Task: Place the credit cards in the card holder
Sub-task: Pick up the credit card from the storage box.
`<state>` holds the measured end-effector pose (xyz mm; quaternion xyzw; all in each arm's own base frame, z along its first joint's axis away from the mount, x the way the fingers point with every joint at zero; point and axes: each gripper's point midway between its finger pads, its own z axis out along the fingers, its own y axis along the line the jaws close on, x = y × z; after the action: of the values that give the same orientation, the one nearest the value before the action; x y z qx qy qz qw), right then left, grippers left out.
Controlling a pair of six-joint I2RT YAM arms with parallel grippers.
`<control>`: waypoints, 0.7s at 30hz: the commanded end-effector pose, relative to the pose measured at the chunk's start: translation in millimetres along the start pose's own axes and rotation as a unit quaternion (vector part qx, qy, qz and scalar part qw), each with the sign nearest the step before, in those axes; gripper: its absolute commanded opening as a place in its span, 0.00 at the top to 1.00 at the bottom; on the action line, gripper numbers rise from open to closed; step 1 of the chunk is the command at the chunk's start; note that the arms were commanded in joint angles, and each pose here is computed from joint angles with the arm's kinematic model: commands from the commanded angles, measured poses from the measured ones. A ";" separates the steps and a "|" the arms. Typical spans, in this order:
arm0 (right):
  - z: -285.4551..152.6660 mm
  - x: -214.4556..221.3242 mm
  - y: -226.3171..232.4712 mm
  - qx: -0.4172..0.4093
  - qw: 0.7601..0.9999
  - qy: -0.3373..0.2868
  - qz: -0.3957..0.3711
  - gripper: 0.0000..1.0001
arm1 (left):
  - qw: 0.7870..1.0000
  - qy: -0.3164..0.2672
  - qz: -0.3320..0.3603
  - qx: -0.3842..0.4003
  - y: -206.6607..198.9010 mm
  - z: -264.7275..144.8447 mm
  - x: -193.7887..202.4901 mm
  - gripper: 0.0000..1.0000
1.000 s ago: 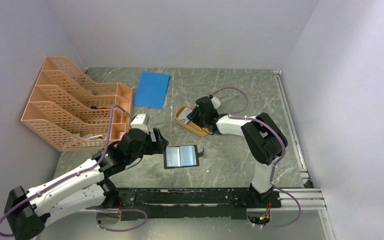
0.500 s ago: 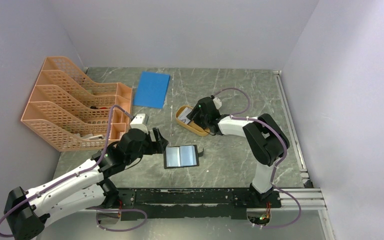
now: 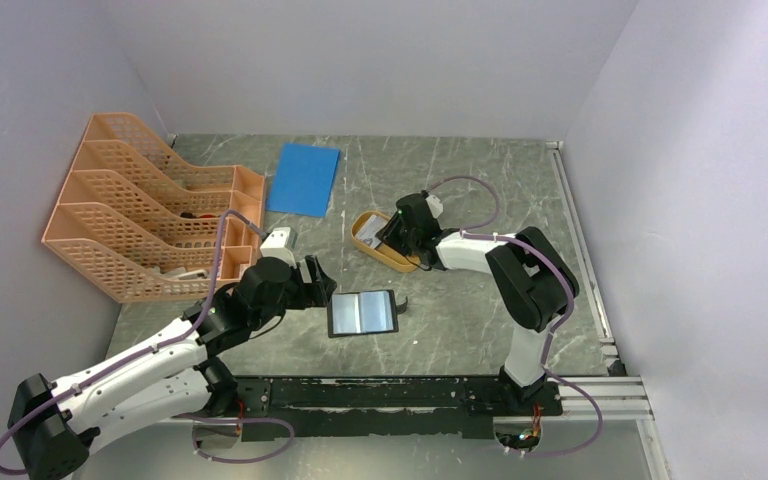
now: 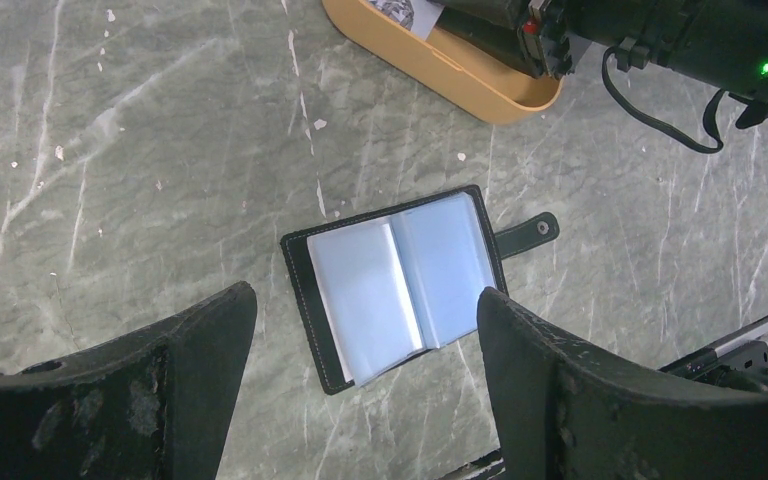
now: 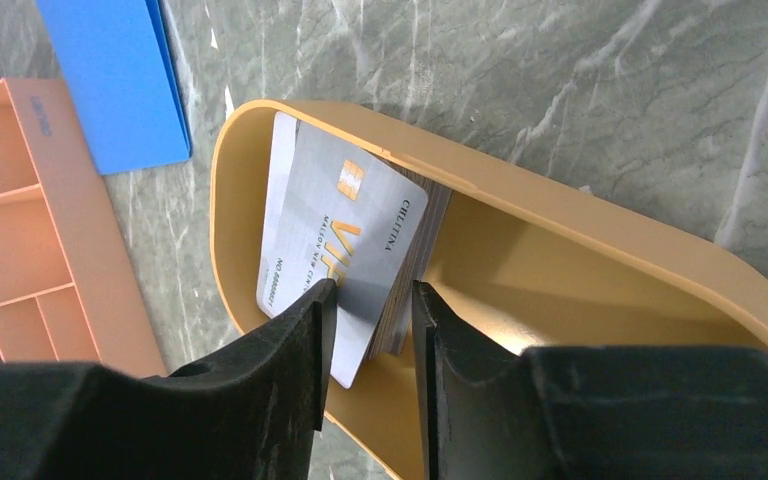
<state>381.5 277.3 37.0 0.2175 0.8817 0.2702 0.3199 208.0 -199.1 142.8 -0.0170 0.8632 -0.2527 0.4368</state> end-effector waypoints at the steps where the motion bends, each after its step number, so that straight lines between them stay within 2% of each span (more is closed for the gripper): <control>1: -3.8 2.6 -21.5 0.028 1.000 0.002 -0.003 0.65 | 1.000 -0.010 0.000 -0.004 2.3 0.7 -3.9 0.15; 21: -16.7 -10.1 -6.2 0.008 1.000 -0.012 -0.011 0.86 | 1.000 -0.007 0.001 0.000 -0.6 3.2 -3.3 0.15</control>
<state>380.2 272.0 48.3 0.2149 0.8773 0.2749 0.3296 208.4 -199.4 140.1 -0.0161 0.8655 -0.2493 0.4341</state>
